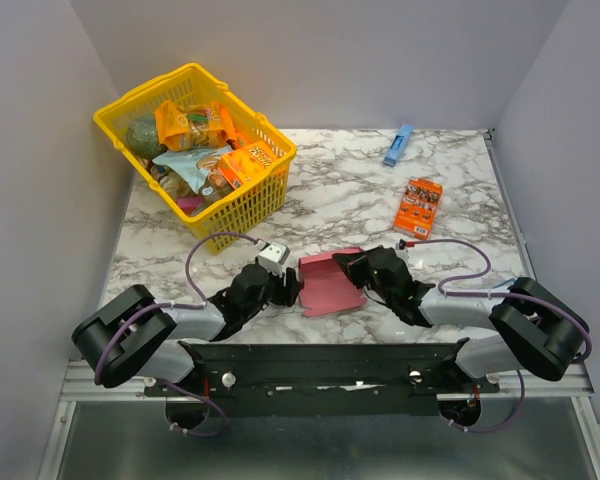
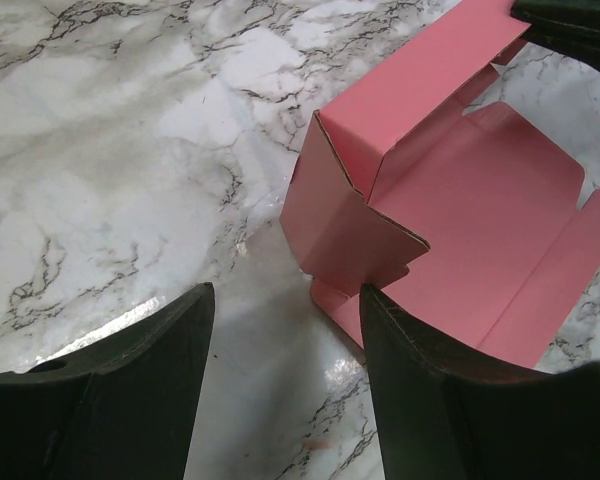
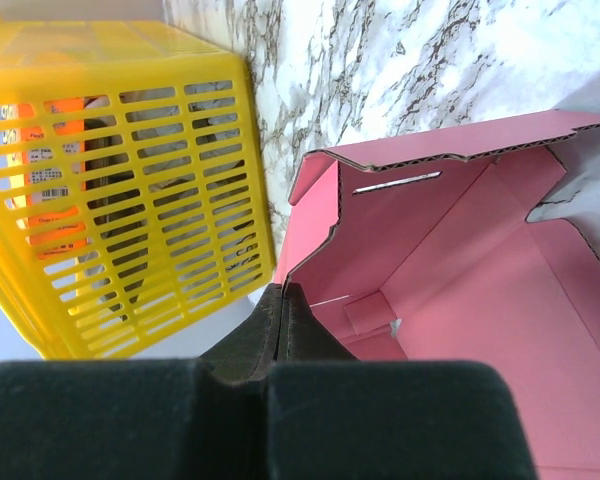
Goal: Fold the paper box
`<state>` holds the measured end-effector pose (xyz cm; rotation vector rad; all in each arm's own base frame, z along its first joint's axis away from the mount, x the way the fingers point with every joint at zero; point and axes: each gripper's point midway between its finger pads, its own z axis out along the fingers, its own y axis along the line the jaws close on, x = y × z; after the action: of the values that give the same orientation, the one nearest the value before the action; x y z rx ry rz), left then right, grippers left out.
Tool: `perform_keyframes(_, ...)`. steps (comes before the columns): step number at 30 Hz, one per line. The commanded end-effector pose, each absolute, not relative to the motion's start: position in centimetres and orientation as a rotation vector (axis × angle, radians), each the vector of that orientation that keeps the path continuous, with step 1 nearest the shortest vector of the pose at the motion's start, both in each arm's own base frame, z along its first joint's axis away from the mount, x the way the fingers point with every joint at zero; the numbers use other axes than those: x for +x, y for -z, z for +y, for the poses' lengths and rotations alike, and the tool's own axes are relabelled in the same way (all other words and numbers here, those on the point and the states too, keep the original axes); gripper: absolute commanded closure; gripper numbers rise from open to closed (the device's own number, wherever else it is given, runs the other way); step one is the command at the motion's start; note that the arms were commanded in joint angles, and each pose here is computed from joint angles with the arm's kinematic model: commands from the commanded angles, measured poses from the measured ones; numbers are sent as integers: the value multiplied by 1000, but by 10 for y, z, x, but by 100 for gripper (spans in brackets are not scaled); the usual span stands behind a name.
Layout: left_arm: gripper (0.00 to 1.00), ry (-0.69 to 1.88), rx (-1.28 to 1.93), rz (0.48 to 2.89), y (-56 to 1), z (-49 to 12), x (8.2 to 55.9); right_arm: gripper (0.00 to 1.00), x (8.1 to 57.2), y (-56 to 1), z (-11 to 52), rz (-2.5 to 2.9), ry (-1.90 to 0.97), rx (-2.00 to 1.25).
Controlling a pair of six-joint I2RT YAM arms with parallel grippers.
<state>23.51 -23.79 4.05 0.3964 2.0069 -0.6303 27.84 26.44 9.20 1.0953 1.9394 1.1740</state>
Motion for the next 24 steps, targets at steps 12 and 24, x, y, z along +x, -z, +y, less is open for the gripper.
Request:
perform_keyframes(12,48,580,401,1863,-63,-264,271,99,265,-54,250,2051,-1008,1064)
perform_keyframes(24,55,441,231,1787,-68,-253,282,99,264,-51,250,2058,-1004,1062)
